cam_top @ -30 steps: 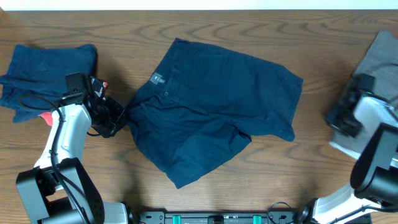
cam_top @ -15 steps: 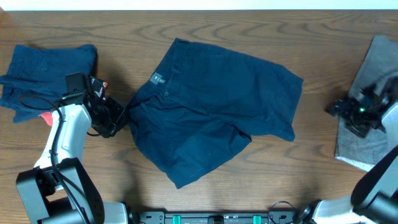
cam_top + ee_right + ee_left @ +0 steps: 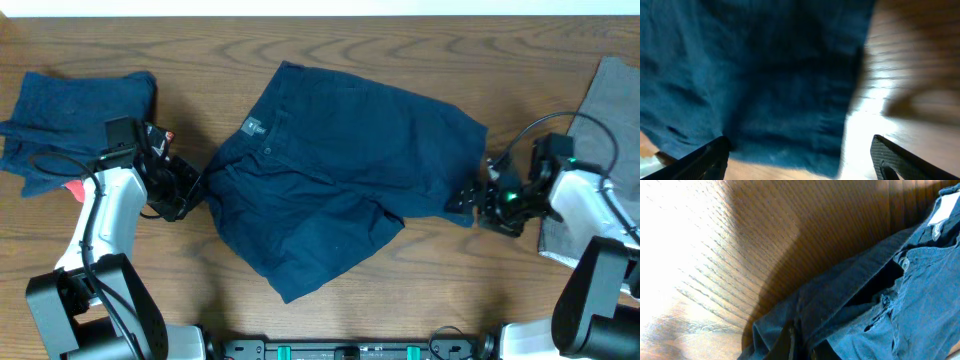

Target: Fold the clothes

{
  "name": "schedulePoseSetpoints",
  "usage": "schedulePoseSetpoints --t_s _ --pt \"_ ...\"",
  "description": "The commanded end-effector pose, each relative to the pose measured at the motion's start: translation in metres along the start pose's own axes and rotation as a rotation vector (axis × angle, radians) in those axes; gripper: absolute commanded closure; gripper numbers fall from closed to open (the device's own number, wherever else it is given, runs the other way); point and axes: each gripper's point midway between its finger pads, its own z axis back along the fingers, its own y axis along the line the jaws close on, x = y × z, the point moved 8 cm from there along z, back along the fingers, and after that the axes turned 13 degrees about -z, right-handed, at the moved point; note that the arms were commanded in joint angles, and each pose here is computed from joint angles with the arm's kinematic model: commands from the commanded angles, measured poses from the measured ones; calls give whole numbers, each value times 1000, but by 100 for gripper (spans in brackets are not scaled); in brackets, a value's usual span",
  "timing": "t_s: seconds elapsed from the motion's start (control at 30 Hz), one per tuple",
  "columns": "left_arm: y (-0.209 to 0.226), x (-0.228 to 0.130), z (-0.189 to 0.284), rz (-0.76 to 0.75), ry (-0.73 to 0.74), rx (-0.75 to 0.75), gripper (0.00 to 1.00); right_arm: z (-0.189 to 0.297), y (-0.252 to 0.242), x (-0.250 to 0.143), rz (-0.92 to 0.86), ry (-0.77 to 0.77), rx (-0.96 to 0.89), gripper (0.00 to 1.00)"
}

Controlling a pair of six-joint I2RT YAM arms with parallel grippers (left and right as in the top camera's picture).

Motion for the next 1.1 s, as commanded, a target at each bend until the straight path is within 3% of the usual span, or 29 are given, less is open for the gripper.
schedulePoseSetpoints --t_s 0.0,0.03,0.07,0.17,0.2,0.4,0.67,0.73,0.77,0.87,0.93,0.97,1.07 --pt "2 -4 -1 -17 6 12 94 -17 6 -5 -59 5 16 16" --pt "2 -4 -1 -17 6 12 94 -20 7 -3 -64 -15 24 22" --pt "2 -4 -1 -17 6 11 94 -23 10 2 -69 -49 35 34" --pt "2 -4 -1 -17 6 12 94 -23 16 20 -92 -161 62 89" --pt "2 -4 -1 -17 6 11 94 -21 20 29 -92 -214 80 99" --pt "-1 -4 -1 -16 11 -21 94 6 49 78 31 -523 209 99" --pt "-44 16 9 -125 -51 -401 94 65 93 116 144 -746 258 99" --pt "-49 24 11 -153 -101 -423 93 77 102 120 172 -770 266 94" --pt "-51 27 13 -168 -123 -432 94 81 105 121 174 -772 265 85" --pt "-54 32 15 -190 -156 -447 94 86 108 119 181 -735 247 31" --pt "-54 32 15 -191 -157 -447 93 84 106 113 181 -677 226 7" --pt "-54 32 14 -189 -154 -446 94 80 104 108 178 -630 216 1" --pt "-53 30 14 -184 -146 -442 94 63 99 84 197 -452 194 1"
